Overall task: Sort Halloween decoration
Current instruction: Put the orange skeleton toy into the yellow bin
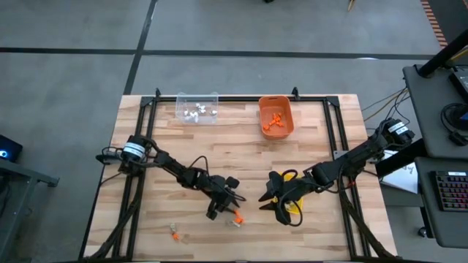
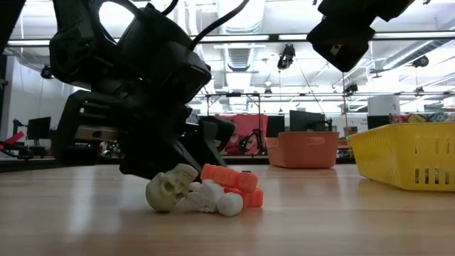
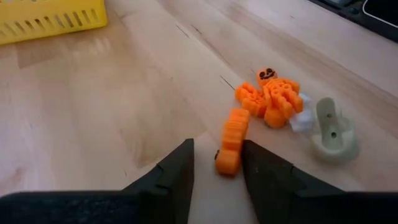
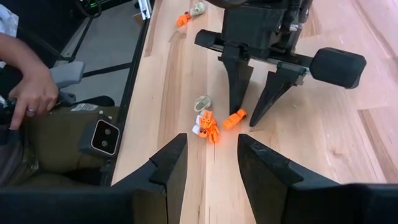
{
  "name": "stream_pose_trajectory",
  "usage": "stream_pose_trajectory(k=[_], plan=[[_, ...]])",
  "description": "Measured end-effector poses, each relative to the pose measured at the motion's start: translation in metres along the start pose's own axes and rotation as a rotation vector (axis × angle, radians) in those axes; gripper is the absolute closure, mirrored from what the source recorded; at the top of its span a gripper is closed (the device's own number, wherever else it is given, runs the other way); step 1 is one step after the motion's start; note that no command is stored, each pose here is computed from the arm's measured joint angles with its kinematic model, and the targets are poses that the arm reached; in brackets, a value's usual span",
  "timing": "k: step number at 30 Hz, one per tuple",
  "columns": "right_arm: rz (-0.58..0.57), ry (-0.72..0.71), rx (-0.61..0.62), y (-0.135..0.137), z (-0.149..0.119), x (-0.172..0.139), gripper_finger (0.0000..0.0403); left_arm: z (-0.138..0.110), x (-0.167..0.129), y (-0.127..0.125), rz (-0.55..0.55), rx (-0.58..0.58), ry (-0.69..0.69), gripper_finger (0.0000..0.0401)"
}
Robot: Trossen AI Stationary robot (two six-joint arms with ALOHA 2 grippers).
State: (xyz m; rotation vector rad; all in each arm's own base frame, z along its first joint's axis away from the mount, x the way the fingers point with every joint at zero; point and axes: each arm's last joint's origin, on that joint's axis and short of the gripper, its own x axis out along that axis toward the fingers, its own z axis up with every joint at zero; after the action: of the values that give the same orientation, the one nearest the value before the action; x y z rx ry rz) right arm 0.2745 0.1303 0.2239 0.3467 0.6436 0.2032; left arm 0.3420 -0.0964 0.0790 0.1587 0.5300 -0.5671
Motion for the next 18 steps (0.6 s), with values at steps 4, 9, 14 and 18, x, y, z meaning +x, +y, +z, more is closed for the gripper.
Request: stream_pose_trajectory(k=[4, 9, 14, 18], plan=[[-0.001, -0.001, 0.001, 0.0000, 0.0000, 0.0000, 0.0271, -0.0006, -0.0004, 0.0002, 0.001, -0.001, 0.002, 0.0316], [-0.002, -0.001, 0.001, -0.0001, 0.0000, 0.0000, 0.0271, -0.0008, -0.0005, 0.0003, 0.001, -0.002, 0.003, 0.0362], [-0.002, -0.001, 0.001, -0.0001, -0.0001, 0.0000, 0.0271, -0.0007, -0.0009, 0.0003, 0.002, -0.011, 0.003, 0.0395], [-0.002, -0.001, 0.002, -0.0001, -0.0001, 0.0000, 0.0271, -0.0004, -0.0010, 0.0002, 0.002, -0.027, 0.002, 0.0395]])
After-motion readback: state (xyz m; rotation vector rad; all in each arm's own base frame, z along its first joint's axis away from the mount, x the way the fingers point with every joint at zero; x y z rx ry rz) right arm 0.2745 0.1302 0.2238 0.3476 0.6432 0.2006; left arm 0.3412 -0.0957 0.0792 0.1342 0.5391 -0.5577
